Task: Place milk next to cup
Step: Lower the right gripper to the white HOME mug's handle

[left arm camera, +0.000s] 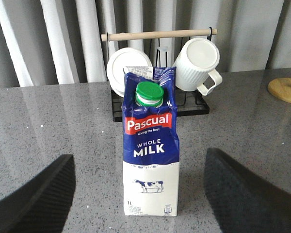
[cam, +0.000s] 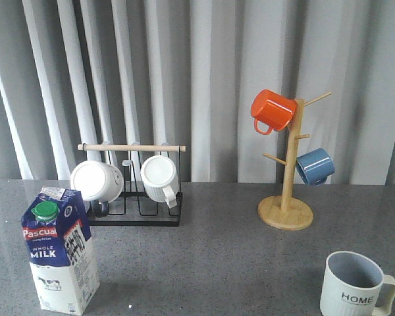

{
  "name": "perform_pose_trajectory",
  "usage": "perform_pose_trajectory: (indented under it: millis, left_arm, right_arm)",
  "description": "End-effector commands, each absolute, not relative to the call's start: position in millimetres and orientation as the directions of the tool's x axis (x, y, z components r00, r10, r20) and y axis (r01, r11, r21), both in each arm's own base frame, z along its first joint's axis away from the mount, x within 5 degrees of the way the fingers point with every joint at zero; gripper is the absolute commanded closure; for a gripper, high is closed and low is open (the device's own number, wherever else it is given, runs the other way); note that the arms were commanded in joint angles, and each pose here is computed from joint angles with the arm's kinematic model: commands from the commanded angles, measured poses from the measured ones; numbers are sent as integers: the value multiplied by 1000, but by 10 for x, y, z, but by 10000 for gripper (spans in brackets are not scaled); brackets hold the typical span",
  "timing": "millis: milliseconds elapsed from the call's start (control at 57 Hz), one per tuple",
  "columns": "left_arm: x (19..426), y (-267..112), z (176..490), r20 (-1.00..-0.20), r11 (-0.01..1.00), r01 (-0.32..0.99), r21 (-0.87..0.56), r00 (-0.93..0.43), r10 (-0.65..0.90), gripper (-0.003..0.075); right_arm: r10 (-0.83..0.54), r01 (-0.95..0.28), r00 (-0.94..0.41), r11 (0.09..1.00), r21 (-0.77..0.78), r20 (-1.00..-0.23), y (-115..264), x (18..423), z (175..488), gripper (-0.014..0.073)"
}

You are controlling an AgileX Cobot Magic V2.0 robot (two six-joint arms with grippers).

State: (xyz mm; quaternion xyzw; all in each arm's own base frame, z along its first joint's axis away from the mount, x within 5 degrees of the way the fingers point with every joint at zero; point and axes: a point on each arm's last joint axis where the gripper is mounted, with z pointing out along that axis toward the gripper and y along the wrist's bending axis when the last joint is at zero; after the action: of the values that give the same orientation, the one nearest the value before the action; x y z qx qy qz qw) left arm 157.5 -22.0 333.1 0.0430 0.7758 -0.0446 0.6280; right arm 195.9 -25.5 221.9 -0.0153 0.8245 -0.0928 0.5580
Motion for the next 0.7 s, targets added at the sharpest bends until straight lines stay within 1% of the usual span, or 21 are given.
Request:
perform_pose_trajectory:
  millis: [0,175,316,684]
  left_arm:
    - [1581,-246,3504,-995,989,146,-34,-95,-20,197]
    - [1581,-247,3508,-996,989,147,-34,-91,-21,197]
    - [1581,-247,3510,-996,989,147,-32,-89,-19,197]
    - [1581,-247,3510,-996,989,147,-30,-88,-17,197]
  right_arm:
    - [-167,83,-288,977,-198,-943,-268,2056,2320,1]
    - [-182,61,-286,976,-207,-941,-260,2132,2246,1]
    - [-187,46,-251,978,-204,-950,-249,2213,2199,1]
    - [-163,63,-216,982,-180,-963,-272,2372,2030,1]
